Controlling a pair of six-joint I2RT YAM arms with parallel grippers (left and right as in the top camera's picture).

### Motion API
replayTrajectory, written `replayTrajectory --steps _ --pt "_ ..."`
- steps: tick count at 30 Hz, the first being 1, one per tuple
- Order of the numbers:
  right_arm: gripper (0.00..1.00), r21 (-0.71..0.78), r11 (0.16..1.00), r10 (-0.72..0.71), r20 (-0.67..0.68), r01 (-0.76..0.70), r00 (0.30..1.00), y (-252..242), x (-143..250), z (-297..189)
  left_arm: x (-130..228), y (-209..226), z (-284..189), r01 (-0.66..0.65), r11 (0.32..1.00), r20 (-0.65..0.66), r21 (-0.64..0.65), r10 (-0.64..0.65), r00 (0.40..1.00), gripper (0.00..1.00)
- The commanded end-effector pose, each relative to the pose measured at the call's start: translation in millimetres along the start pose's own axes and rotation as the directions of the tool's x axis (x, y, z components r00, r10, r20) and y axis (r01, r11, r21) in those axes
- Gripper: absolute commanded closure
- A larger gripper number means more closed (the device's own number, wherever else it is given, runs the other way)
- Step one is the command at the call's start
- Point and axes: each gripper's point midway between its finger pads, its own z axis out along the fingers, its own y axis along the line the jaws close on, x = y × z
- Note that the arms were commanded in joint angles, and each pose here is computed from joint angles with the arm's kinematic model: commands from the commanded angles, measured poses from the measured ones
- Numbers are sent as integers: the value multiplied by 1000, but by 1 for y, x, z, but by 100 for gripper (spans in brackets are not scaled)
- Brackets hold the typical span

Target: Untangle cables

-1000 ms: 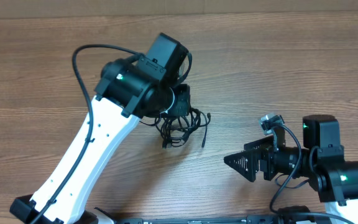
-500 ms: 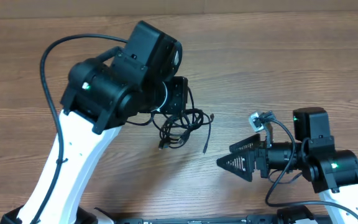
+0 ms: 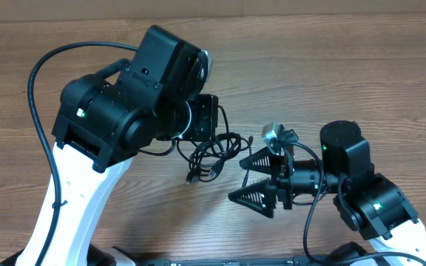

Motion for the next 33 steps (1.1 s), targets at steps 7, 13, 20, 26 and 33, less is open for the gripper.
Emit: replayTrajectory --steps 7,13,20,26,33 --pt "0 86 988 127 -11 -126 992 -28 -6 20 7 -19 -22 -44 993 17 109 42 999 96" --pt "0 91 986 141 -21 -139 990 -36 -6 26 9 -19 -25 -43 993 15 109 42 999 96" --pt "6 139 985 96 30 -100 995 -45 -18 26 13 -26 -26 -44 988 -6 148 45 999 96" --pt "24 207 974 76 67 -89 995 -57 -25 23 9 -28 -26 -24 987 8 157 23 1000 96" --pt "29 225 970 64 112 -88 992 -59 -37 22 7 -31 -28 -31 984 17 174 28 999 96"
